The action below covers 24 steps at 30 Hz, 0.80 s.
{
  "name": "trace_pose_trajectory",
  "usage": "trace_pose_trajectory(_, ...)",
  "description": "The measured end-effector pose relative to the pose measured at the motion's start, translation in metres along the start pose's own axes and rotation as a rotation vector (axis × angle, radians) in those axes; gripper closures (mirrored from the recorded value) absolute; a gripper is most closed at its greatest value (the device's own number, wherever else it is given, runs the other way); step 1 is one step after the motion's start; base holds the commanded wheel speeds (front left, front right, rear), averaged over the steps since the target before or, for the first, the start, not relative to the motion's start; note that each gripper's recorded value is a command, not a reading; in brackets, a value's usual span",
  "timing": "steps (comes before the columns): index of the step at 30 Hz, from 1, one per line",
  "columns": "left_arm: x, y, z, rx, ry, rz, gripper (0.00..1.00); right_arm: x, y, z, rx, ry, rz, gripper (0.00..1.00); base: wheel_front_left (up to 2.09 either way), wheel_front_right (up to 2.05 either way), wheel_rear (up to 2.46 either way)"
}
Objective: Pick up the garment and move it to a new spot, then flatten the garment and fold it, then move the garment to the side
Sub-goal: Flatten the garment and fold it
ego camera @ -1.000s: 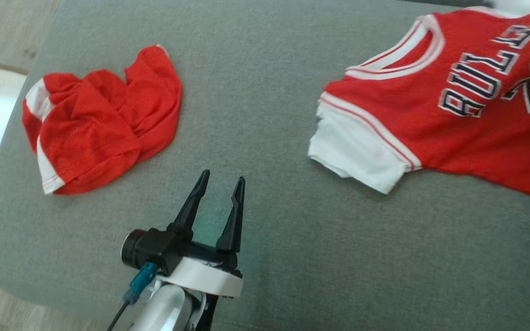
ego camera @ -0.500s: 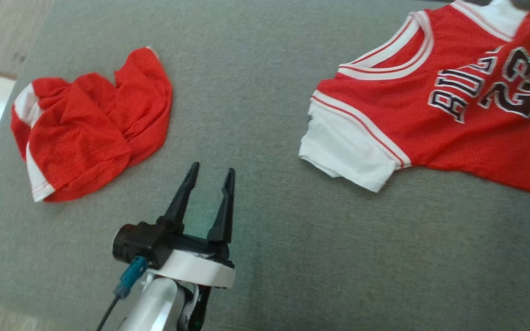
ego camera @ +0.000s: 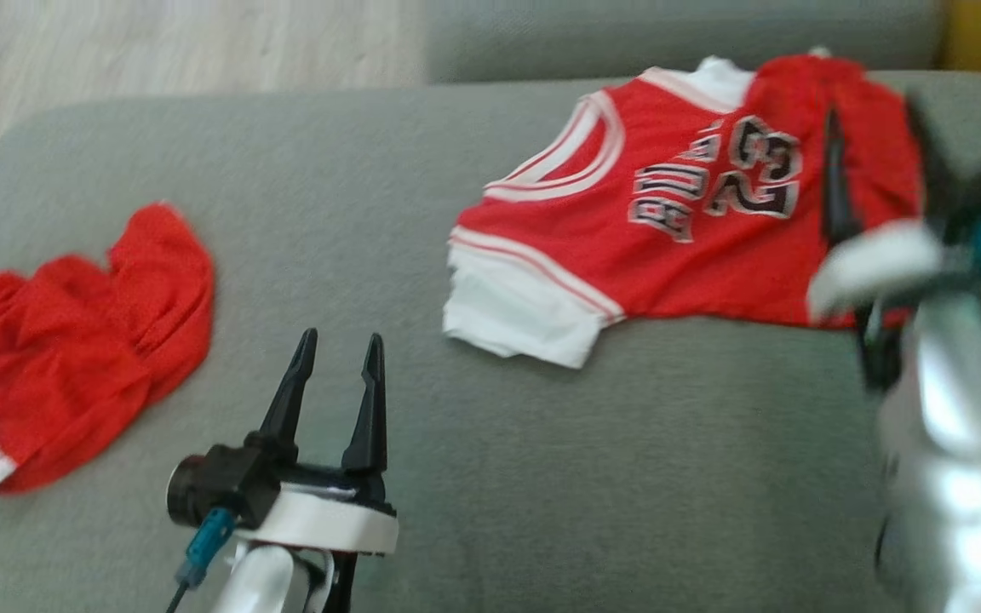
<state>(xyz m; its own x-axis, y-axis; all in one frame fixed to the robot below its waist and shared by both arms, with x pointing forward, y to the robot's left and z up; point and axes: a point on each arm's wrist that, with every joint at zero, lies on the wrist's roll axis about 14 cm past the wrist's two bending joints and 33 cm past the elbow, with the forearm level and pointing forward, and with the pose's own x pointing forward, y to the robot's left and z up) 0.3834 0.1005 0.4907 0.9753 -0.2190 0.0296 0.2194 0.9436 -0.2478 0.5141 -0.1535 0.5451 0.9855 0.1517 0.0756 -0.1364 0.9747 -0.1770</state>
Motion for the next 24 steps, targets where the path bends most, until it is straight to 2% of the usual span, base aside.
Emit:
trace_pose_trajectory(6,-0.002,-0.017,0.006,0.004,-0.020,-0.043,0.00,-0.086,-0.002,-0.040,0.103,0.074,-0.051,0.00,0.00,0.00,0.00)
trace_pose_trajectory(11,-0.002,-0.028,0.007,0.004,-0.023,-0.076,0.00,-0.125,-0.005,-0.045,0.199,0.073,-0.095,0.00,0.00,0.00,0.00)
trace_pose_trajectory(16,0.002,-0.031,0.008,0.005,-0.027,-0.085,0.00,-0.150,0.000,-0.059,0.223,0.113,-0.102,0.00,0.00,0.00,0.00)
trace_pose_trajectory(24,0.010,-0.036,-0.006,0.025,0.016,-0.114,0.00,-0.152,-0.010,-0.056,0.230,0.096,-0.136,0.00,0.00,0.00,0.00)
